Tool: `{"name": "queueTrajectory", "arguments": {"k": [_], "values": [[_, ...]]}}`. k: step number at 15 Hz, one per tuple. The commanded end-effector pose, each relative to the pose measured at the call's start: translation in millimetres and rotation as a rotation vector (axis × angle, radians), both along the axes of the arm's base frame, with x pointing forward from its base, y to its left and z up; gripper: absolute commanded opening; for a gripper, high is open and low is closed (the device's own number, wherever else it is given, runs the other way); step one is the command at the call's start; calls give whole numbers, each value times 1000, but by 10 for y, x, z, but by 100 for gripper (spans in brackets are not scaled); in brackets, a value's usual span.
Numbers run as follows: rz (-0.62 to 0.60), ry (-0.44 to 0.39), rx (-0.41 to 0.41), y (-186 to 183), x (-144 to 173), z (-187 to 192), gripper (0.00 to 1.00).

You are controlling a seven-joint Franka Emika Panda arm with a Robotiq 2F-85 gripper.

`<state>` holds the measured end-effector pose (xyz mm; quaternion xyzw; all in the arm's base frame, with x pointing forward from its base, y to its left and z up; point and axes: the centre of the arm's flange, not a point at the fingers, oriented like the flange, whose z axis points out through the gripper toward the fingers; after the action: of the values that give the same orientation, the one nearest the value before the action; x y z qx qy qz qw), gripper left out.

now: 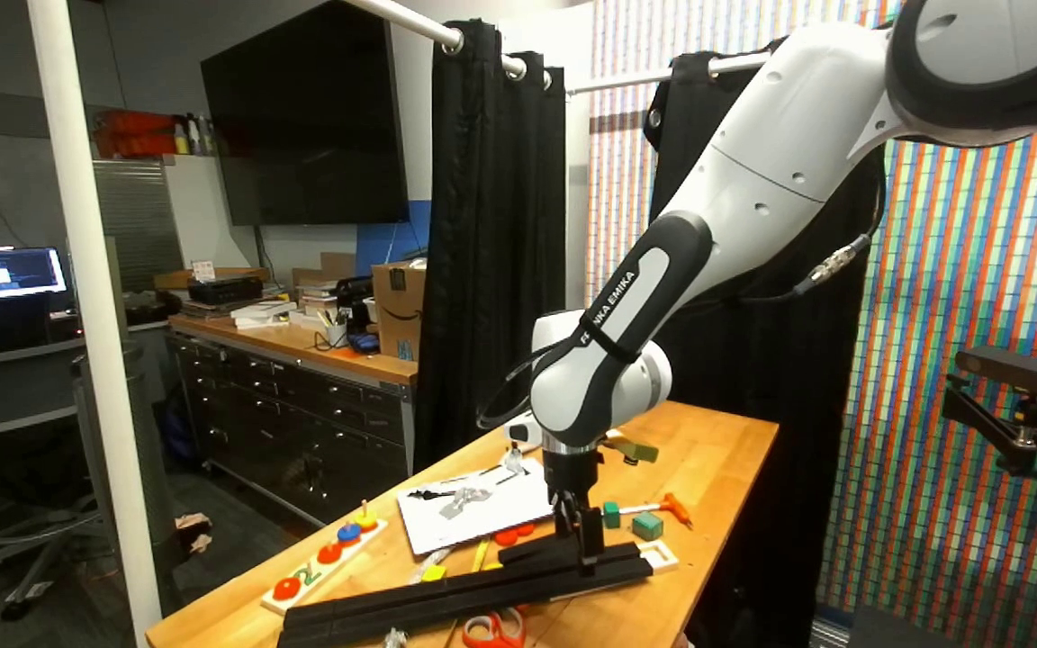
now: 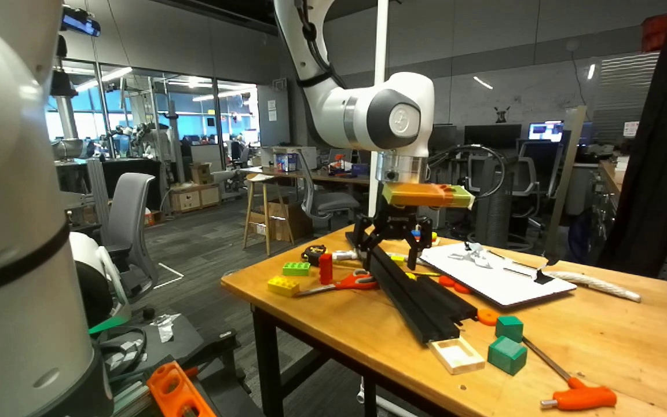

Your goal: Turn the black object clockwise then put the green block on he first position on the wooden board

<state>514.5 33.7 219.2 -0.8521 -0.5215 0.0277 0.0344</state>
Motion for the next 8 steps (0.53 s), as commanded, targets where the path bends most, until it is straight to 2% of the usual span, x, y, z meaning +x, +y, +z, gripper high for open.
{"name": "queueTrajectory", "arguments": {"k": [1,8], "values": [[10,-58,-23,-39,84,-107,100],[7,-77,-72,-91,134,-298,100]]}}
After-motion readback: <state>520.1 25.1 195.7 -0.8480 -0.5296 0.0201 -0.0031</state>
